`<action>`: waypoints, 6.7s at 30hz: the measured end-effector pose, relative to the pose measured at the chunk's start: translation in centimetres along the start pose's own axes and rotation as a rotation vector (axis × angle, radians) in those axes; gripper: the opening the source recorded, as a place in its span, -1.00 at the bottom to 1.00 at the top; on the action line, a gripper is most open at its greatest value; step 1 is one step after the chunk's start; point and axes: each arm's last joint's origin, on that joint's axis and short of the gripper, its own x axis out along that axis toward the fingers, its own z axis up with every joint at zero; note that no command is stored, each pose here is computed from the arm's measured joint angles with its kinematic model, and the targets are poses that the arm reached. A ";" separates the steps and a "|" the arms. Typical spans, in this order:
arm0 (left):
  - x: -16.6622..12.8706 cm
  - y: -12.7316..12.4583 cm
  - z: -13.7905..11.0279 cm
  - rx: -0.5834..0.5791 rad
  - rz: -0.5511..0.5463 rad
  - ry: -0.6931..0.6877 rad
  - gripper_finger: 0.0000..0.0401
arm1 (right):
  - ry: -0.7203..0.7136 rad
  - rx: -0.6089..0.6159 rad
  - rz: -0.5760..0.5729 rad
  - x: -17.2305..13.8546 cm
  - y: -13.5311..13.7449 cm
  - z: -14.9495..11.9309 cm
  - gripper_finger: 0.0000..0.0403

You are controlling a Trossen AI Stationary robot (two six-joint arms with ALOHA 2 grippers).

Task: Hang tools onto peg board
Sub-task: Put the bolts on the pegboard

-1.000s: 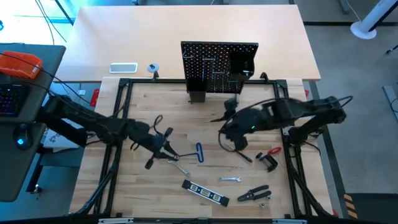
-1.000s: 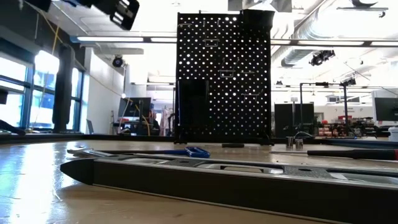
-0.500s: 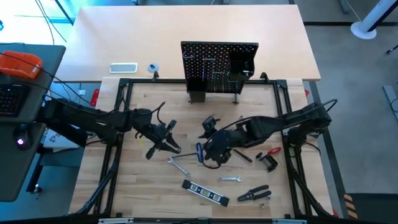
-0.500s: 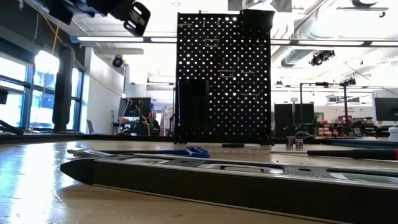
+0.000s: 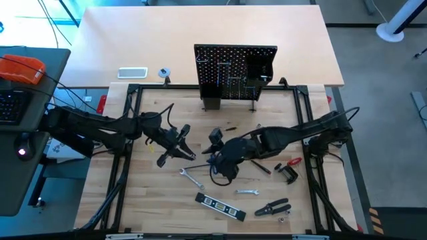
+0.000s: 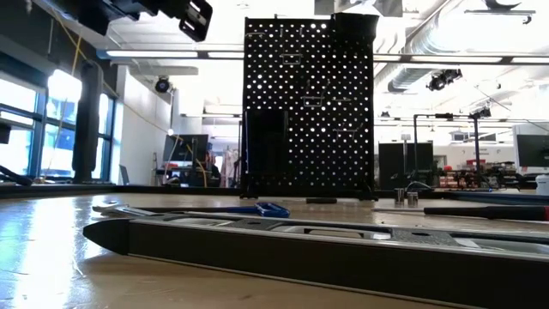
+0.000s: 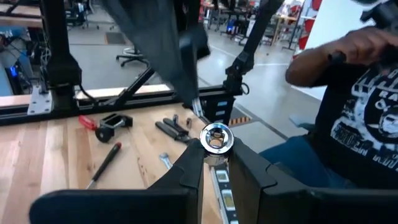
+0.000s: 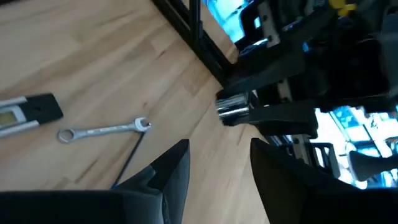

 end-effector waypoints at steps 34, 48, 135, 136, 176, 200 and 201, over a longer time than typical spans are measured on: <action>1.1 1.2 -0.7 -0.074 -0.052 -0.018 -0.81 | 0.001 -0.096 -0.066 4.4 1.0 0.0 -0.19; 1.1 1.2 -0.8 -0.052 -0.040 -0.010 -0.81 | 0.017 -0.086 -0.110 4.4 0.8 0.0 -0.34; 7.1 1.1 -7.2 0.039 0.198 0.165 -0.08 | 0.432 0.715 -0.710 -18.2 -13.6 -15.0 -0.24; 7.1 1.1 -7.2 0.039 0.198 0.165 -0.08 | 0.430 0.713 -0.711 -18.4 -13.5 -15.0 -0.23; 7.0 1.4 -7.2 0.065 0.210 0.175 -0.08 | 0.704 1.071 -0.243 -19.2 1.1 -13.6 -0.26; 6.7 2.0 -7.3 0.052 0.229 0.181 -0.08 | 0.594 1.397 -0.486 -6.3 9.6 -28.8 -0.26; 6.7 2.1 -7.3 0.049 0.233 0.180 -0.08 | 0.581 1.394 -0.478 -6.3 9.4 -28.9 -0.26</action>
